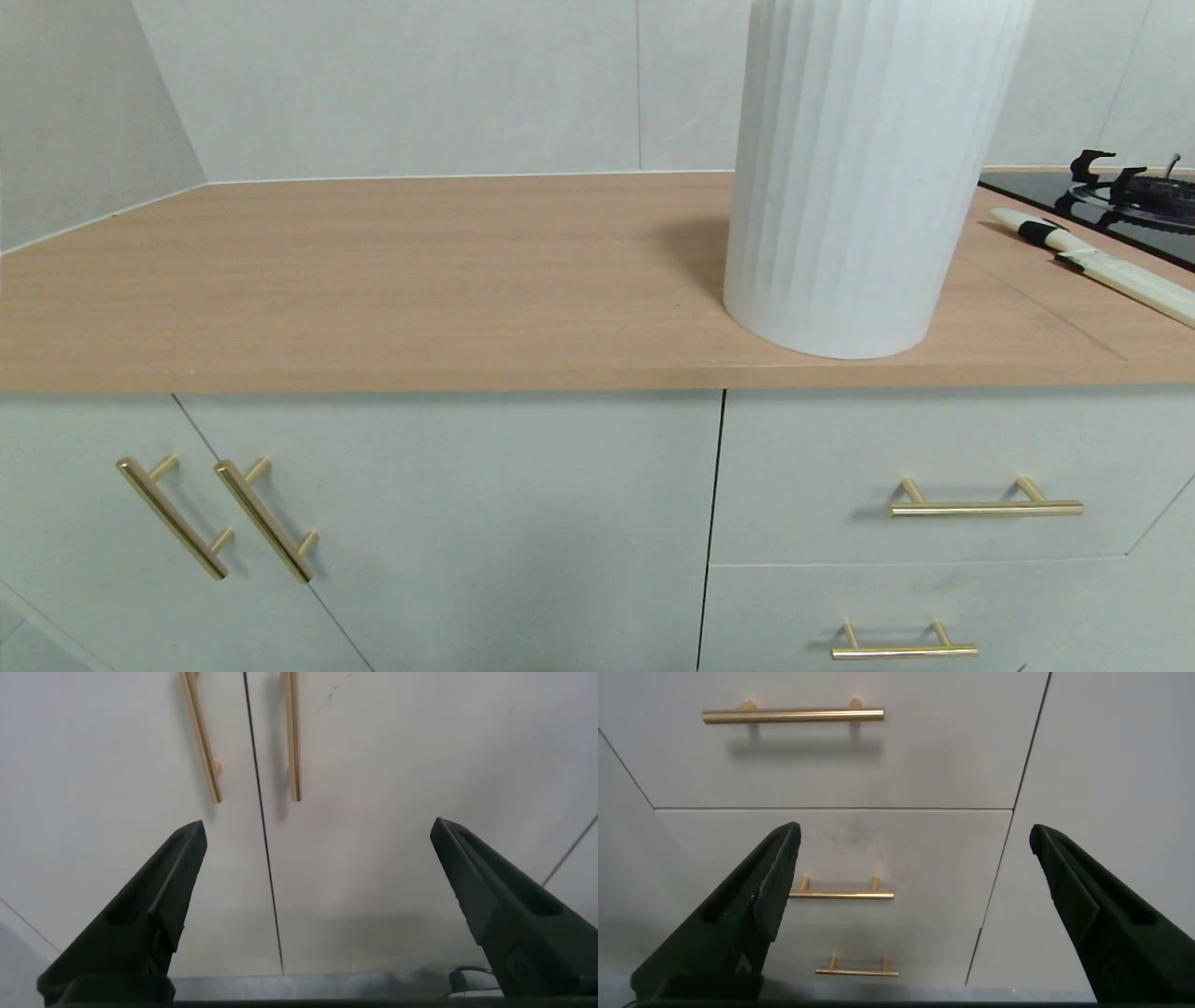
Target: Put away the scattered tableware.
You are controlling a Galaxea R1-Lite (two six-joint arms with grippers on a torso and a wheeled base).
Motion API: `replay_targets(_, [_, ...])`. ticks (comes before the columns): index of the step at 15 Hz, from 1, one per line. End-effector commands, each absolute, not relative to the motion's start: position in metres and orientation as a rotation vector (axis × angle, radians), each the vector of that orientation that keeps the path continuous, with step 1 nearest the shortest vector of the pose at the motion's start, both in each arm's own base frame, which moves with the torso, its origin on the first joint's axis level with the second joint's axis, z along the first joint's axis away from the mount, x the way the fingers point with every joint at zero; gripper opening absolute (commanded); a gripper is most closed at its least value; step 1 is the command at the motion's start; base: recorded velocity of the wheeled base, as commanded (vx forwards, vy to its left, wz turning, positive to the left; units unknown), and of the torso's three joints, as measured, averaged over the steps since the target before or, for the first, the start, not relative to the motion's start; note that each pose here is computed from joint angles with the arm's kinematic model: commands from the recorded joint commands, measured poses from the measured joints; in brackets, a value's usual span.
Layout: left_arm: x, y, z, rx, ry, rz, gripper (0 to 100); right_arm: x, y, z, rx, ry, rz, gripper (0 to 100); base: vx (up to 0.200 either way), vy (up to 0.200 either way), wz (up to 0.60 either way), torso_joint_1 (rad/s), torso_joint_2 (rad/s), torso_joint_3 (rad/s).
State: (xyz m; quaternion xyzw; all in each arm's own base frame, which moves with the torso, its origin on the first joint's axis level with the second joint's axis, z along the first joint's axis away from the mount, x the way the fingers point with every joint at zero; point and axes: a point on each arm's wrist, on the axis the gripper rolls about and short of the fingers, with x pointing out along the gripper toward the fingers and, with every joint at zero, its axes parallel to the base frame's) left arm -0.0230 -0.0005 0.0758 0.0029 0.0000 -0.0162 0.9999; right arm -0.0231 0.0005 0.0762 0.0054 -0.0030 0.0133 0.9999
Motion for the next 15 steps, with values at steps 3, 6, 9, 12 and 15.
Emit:
replay_targets(3, [-0.0230,-0.0005,0.0760,0.006,0.000,-0.032,100,-0.0229,0.0006,0.0762,0.012,-0.004,0.028,100,0.000,0.000,-0.20,0.001,0.00,0.001])
replay_targets(6, [-0.0230,-0.0005,0.0760,0.006,0.000,-0.032,100,-0.0229,0.0006,0.0762,0.011,-0.004,0.028,100,0.000,0.000,-0.20,0.002,0.00,-0.001])
replay_targets(9, [-0.0229,-0.0005,0.0756,0.006,0.001,-0.032,100,-0.0229,0.0006,0.0762,0.011,-0.004,0.028,100,0.000,0.000,0.00,0.000,0.00,0.000])
replay_targets(12, [-0.0230,-0.0005,0.0760,0.005,0.000,-0.032,100,-0.0229,0.0006,0.0762,0.011,-0.004,0.028,100,0.000,0.000,0.00,0.000,0.00,0.000])
replay_targets(15, [-0.0229,-0.0005,0.0756,0.006,0.001,-0.032,100,-0.0229,0.0006,0.0762,0.012,-0.004,0.028,100,0.000,0.000,0.00,0.000,0.00,0.000])
